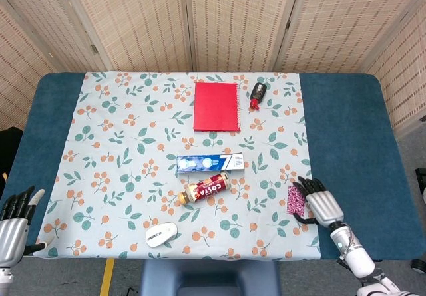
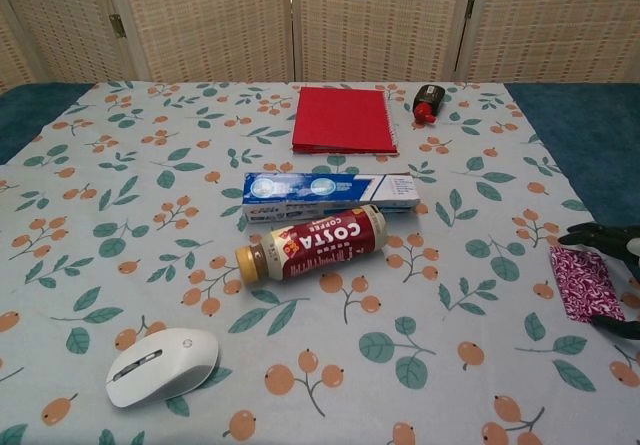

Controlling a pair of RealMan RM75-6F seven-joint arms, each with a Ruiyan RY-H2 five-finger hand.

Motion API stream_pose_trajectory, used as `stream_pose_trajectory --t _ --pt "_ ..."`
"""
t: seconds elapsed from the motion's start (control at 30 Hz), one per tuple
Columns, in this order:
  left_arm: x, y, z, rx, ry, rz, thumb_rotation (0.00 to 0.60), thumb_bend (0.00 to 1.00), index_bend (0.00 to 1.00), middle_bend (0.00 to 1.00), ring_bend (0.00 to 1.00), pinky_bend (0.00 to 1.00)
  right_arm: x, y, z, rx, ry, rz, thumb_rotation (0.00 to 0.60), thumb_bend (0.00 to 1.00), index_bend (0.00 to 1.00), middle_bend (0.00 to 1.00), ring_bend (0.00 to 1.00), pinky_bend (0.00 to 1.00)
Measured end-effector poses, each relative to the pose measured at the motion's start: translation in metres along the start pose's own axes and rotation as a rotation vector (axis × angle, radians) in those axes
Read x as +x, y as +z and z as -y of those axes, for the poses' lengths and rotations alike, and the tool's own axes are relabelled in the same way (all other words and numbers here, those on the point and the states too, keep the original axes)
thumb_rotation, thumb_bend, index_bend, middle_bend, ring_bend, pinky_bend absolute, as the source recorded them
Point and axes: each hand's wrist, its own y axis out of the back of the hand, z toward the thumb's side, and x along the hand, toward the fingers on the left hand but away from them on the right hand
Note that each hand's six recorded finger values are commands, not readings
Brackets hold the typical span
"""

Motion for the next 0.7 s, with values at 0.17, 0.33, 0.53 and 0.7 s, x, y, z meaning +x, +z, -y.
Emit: stream_pose_trajectory --t 0.17,0.33,0.53,0.7 --pt "0.001 0.0 0.001 0.001 -0.003 0.001 0.6 0.18 0.06 0.0 0.03 0.0 -0.003 -0.003 -0.001 0.0 -0.004 0.012 0.35 0.35 0.03 0.0 0.0 0.0" --pt "0.001 0.0 0.002 0.001 -0.006 -0.001 0.6 0.18 0.06 0.0 0.03 0.0 -0.01 -0.007 -0.005 0.006 -0.012 0.024 0.35 0.35 0.03 0.0 0.0 0.0" --pt "0.001 -0.001 0.003 0.003 -0.011 -0.004 0.6 0.18 0.06 0.0 0.03 0.0 -0.019 -0.01 -0.01 0.009 -0.02 0.035 0.35 0.35 0.03 0.0 0.0 0.0" --pt "0.002 0.0 0.003 0.005 -0.011 -0.006 0.6 0.18 0.06 0.0 0.03 0.0 -0.028 -0.013 -0.015 0.009 -0.025 0.044 0.35 0.35 0.02 0.0 0.0 0.0"
